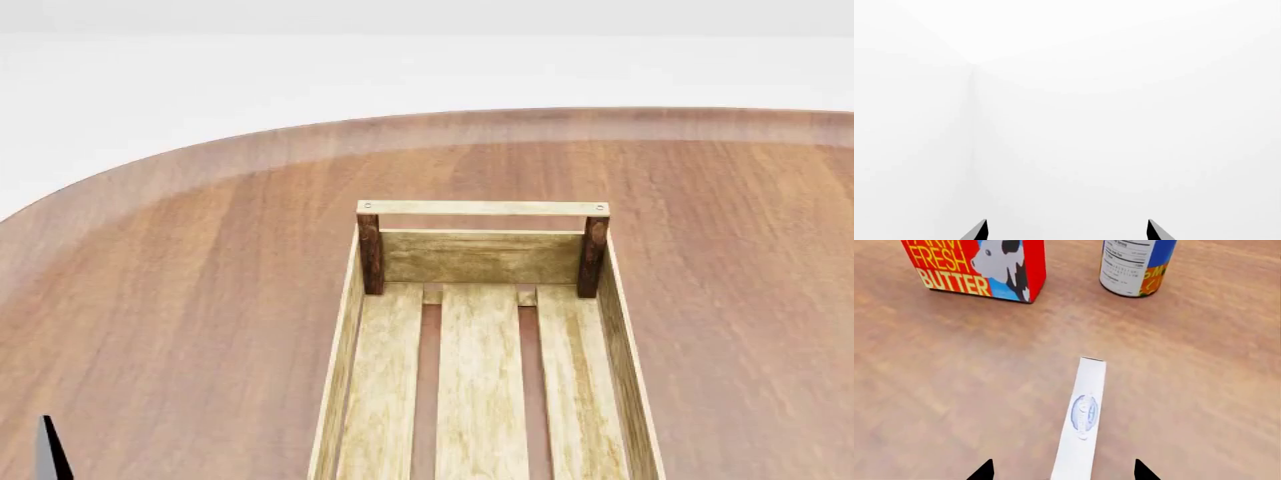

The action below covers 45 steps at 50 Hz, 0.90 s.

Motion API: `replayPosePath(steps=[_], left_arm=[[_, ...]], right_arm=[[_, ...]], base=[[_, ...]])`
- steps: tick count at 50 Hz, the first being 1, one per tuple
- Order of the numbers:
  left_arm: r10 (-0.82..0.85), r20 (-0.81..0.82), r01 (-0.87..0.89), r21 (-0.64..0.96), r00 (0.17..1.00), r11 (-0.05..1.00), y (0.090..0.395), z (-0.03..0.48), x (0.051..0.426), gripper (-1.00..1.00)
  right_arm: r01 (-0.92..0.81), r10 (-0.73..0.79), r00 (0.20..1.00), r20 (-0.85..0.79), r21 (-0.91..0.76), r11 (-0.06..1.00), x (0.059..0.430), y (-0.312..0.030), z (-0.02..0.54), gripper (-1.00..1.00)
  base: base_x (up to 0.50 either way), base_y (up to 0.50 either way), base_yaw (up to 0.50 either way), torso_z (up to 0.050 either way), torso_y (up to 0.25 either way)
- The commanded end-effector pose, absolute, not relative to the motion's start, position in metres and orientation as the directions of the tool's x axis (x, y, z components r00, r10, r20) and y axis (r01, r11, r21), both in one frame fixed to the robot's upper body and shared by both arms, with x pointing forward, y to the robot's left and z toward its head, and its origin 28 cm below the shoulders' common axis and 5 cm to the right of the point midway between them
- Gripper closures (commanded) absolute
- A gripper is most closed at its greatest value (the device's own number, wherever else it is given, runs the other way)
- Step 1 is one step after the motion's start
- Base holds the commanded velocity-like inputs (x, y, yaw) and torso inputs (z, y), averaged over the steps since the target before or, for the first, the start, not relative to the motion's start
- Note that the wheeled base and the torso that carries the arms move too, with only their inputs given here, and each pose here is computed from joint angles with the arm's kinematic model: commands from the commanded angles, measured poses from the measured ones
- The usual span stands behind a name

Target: Pick up the cream cheese and put it in the tray.

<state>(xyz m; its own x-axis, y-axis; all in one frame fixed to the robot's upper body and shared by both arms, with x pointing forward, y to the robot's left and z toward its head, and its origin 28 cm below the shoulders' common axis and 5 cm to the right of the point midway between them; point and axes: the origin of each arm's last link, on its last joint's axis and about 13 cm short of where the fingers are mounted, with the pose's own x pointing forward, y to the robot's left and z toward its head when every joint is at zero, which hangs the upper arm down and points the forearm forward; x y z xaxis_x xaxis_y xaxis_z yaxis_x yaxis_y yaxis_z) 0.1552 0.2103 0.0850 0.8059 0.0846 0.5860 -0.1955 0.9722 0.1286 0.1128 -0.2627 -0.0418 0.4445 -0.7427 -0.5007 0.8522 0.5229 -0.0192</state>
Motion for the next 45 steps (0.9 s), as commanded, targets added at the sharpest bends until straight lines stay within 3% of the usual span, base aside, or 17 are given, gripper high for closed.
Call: replayPosePath(steps=[1,15,16,27,45], left_arm=[[0.086,0.585,-0.198,0.129,0.806,0.972,0.211,0.085,0.156,-1.0],[0.095,0.585,-0.207,0.127,0.805,0.97,0.211,0.085,0.156,-1.0],[0.095,0.585,-0.207,0.127,0.805,0.97,0.211,0.085,0.156,-1.0],[0.096,0.585,-0.209,0.129,0.806,0.969,0.211,0.085,0.156,-1.0],[0.095,0.585,-0.211,0.134,0.806,0.968,0.211,0.085,0.156,-1.0]], right_arm=[[0.858,-0.745,0.431,-0.509,-0.026,0.514,0.113,-0.265,-0.046,-1.0],[0.856,-0.744,0.433,-0.509,-0.025,0.516,0.112,-0.264,-0.049,-1.0],[0.857,-0.746,0.437,-0.502,-0.02,0.515,0.112,-0.264,-0.048,1.0],[0.851,-0.754,0.466,-0.463,0.001,0.525,0.113,-0.26,-0.039,1.0],[0.766,-0.749,0.631,-0.202,0.014,0.642,0.122,-0.233,0.048,1.0]], base=[[0.0,0.0,0.0,0.0,0.0],[0.0,0.0,0.0,0.0,0.0],[0.0,0.0,0.0,0.0,0.0],[0.0,0.0,0.0,0.0,0.0],[0.0,0.0,0.0,0.0,0.0]])
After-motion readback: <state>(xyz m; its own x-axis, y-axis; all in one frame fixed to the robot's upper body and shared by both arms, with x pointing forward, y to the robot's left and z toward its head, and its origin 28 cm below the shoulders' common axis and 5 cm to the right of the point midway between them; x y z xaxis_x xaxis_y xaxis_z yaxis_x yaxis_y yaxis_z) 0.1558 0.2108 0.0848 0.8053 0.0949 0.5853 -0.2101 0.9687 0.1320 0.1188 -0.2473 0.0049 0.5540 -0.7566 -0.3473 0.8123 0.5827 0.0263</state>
